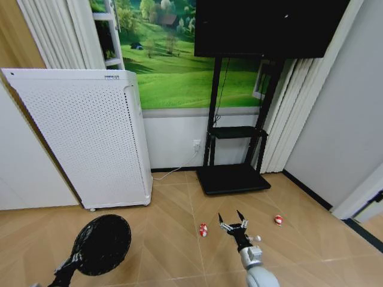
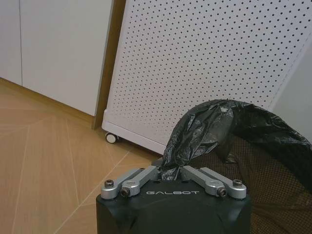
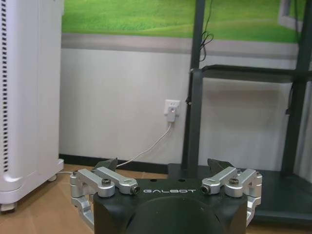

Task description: Pick up the trash bin and place the garbage on the floor into it.

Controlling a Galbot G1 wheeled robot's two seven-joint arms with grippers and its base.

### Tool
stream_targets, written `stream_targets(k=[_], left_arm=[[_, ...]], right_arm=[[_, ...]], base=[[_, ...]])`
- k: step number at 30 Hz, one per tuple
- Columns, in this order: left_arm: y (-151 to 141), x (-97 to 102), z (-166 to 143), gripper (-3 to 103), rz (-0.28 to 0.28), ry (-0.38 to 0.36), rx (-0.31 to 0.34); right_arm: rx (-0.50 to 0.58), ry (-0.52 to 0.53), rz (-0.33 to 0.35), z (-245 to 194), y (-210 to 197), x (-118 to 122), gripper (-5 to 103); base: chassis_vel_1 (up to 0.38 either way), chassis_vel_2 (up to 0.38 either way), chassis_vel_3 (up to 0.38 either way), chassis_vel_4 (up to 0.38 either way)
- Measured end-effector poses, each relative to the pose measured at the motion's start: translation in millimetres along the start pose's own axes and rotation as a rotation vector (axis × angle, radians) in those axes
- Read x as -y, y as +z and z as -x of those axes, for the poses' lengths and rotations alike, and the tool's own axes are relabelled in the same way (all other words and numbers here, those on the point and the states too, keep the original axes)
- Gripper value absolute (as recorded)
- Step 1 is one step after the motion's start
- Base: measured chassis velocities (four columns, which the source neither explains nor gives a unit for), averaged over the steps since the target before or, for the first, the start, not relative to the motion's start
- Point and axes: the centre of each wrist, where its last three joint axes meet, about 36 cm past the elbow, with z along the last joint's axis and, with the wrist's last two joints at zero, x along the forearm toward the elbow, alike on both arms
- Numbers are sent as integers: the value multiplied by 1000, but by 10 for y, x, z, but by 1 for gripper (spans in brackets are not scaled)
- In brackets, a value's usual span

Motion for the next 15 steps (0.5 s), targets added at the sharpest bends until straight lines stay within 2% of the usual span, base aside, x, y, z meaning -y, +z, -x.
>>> stream_targets(k=[4,9,13,15], left_arm=[[-19,28,-8,4,5,2,3],[-37,45,-46,4,20,2,2],[-32,66,-73,4,21,0,4],[-20,79,-98,4,21,-5,5]], right_arm=[[4,-35,10,127,69,-14,100],[-17,-103,-19,519,180,63,100],[-63,-124,18,756,262,8,100],[-147,-170,72,834,360,-103,100]], base=[[0,0,0,0],[0,0,0,0],[0,0,0,0],[0,0,0,0]])
